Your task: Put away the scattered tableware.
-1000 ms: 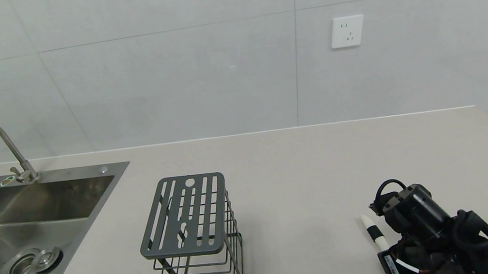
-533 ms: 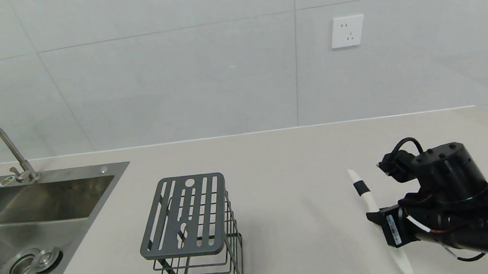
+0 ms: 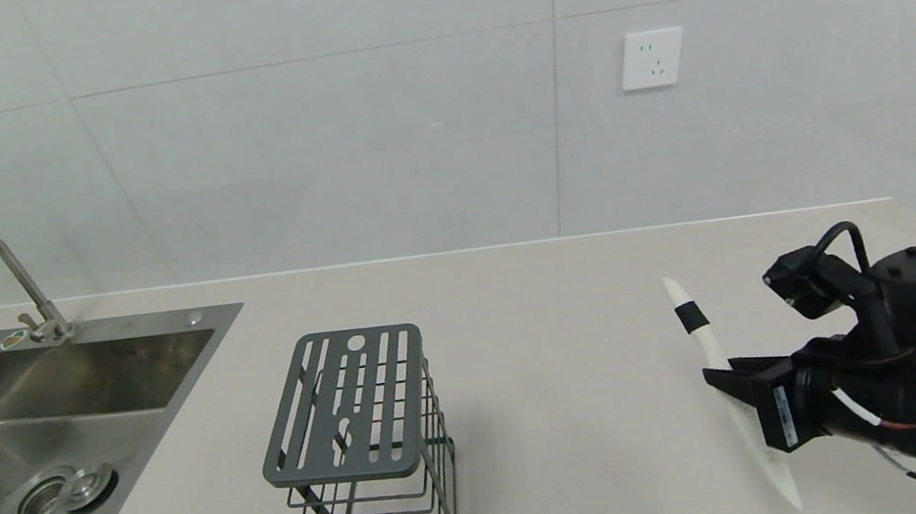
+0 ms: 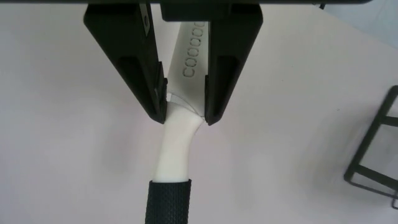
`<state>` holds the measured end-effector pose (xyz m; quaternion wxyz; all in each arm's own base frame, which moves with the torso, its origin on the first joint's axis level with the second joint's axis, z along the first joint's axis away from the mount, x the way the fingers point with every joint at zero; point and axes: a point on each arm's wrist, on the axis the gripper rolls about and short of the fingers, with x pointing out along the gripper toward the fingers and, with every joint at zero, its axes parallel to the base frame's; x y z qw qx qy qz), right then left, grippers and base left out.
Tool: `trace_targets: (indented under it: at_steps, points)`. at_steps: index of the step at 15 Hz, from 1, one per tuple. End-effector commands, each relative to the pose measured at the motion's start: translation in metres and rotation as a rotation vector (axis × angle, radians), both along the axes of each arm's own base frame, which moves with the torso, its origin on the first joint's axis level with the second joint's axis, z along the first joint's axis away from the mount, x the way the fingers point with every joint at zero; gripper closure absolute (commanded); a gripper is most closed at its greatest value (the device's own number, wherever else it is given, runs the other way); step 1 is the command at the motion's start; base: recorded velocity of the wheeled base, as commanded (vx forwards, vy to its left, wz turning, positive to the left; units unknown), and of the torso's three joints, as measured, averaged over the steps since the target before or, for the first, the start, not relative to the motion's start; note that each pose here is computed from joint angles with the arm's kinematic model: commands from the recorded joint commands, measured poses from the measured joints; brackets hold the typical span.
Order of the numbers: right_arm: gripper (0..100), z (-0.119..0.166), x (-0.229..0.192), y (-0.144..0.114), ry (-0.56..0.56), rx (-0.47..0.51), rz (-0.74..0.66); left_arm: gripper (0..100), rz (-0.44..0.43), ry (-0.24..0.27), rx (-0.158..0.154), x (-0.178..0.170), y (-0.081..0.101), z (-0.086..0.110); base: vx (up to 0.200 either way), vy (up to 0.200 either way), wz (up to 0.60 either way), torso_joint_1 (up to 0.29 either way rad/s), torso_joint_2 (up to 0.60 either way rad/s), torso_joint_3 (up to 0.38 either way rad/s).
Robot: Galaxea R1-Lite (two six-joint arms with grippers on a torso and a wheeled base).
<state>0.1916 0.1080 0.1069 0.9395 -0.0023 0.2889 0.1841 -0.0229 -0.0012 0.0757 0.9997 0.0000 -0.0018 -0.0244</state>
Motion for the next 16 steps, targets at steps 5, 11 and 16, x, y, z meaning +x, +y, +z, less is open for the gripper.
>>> trace_targets:
  at_steps: [5, 11, 16]
  points:
    - [100, 0.007, -0.025, -0.009, -0.112, 0.058, 0.075, 0, -0.013, -0.001, 0.009, 0.0, 0.0, 0.0, 0.0, 0.0, 0.0, 0.0, 0.0, 0.0]
    - [100, 0.0, -0.032, -0.013, -0.097, 0.055, 0.095, 0, -0.018, -0.281, 0.009, -0.011, 0.0, 0.042, 0.0, 0.0, 0.0, 0.0, 0.0, 0.0]
    - [100, 0.002, -0.038, -0.012, -0.115, 0.084, 0.148, 0, -0.142, -0.247, -0.037, -0.012, -0.003, 0.045, 0.0, 0.0, 0.0, 0.0, 0.0, 0.0]
